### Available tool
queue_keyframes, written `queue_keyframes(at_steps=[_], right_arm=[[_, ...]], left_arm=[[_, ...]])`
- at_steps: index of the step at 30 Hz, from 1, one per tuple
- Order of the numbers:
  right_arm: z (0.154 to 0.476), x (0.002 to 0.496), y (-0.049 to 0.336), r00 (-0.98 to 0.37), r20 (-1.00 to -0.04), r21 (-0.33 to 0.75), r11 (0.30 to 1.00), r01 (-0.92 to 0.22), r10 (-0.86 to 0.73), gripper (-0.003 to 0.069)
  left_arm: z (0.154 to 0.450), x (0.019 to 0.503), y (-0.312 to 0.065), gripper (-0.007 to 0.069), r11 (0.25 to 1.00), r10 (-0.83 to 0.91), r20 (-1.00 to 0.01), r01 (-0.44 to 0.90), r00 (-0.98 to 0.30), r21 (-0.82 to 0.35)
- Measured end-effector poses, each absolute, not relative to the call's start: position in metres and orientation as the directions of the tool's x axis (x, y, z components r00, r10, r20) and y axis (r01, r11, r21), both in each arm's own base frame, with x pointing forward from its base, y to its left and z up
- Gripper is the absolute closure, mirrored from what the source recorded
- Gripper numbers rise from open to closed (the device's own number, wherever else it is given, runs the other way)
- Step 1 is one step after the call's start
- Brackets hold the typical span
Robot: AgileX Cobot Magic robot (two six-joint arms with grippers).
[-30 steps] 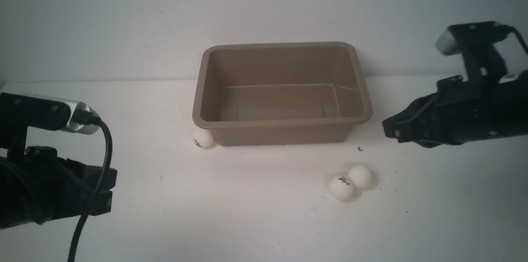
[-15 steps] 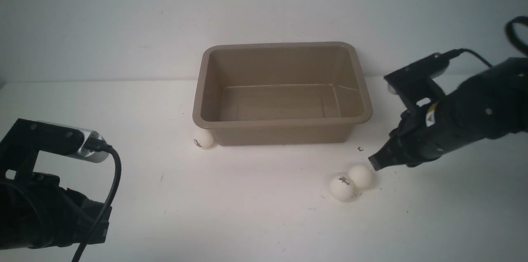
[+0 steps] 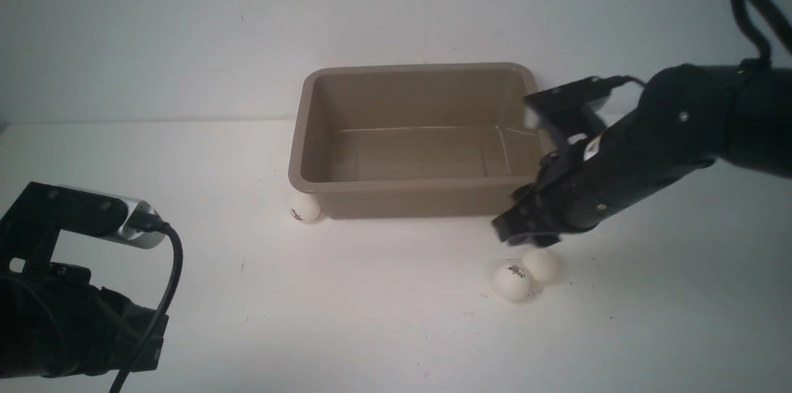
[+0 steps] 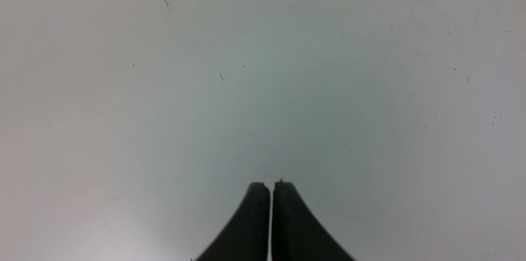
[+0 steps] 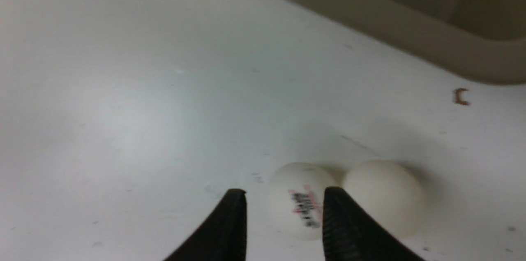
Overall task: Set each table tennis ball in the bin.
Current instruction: Use the right arm to clamp the table tennis ball closest to it
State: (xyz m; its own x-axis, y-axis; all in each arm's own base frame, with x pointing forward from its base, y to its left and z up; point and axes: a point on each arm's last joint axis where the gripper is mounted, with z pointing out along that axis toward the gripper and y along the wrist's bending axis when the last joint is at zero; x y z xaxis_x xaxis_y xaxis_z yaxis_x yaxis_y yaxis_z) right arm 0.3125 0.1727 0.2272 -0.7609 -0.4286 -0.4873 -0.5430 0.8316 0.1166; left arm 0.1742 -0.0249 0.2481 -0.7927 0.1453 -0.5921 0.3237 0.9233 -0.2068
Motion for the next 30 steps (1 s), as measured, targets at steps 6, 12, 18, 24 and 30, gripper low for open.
queue_keyframes(at_steps=[6, 12, 18, 24, 30], right_arm=[[0.227, 0.295, 0.201, -0.721, -0.485, 0.074, 0.798, -0.598, -0.495, 0.0283], [0.219, 0.298, 0.199, -0.748, -0.451, 0.021, 0.832, -0.555, -0.488, 0.0273], [0.194, 0.302, 0.200, -0.774, -0.376, 0.008, 0.834, -0.552, -0.509, 0.0273], [0.177, 0.306, 0.201, -0.786, -0.340, 0.001, 0.835, -0.550, -0.517, 0.0273], [0.177, 0.309, 0.201, -0.774, -0.355, -0.025, 0.833, -0.552, -0.524, 0.0273]], left_arm=[[0.248, 0.174, -0.025, 0.0629, 0.923, 0.145, -0.593, 0.323, -0.792, -0.206], [0.248, 0.174, -0.025, 0.0629, 0.924, 0.144, -0.595, 0.322, -0.791, -0.205], [0.248, 0.175, -0.025, 0.0629, 0.924, 0.144, -0.595, 0.322, -0.791, -0.204], [0.248, 0.175, -0.025, 0.0629, 0.924, 0.144, -0.595, 0.322, -0.791, -0.204], [0.248, 0.175, -0.025, 0.0629, 0.924, 0.144, -0.595, 0.322, -0.791, -0.204]])
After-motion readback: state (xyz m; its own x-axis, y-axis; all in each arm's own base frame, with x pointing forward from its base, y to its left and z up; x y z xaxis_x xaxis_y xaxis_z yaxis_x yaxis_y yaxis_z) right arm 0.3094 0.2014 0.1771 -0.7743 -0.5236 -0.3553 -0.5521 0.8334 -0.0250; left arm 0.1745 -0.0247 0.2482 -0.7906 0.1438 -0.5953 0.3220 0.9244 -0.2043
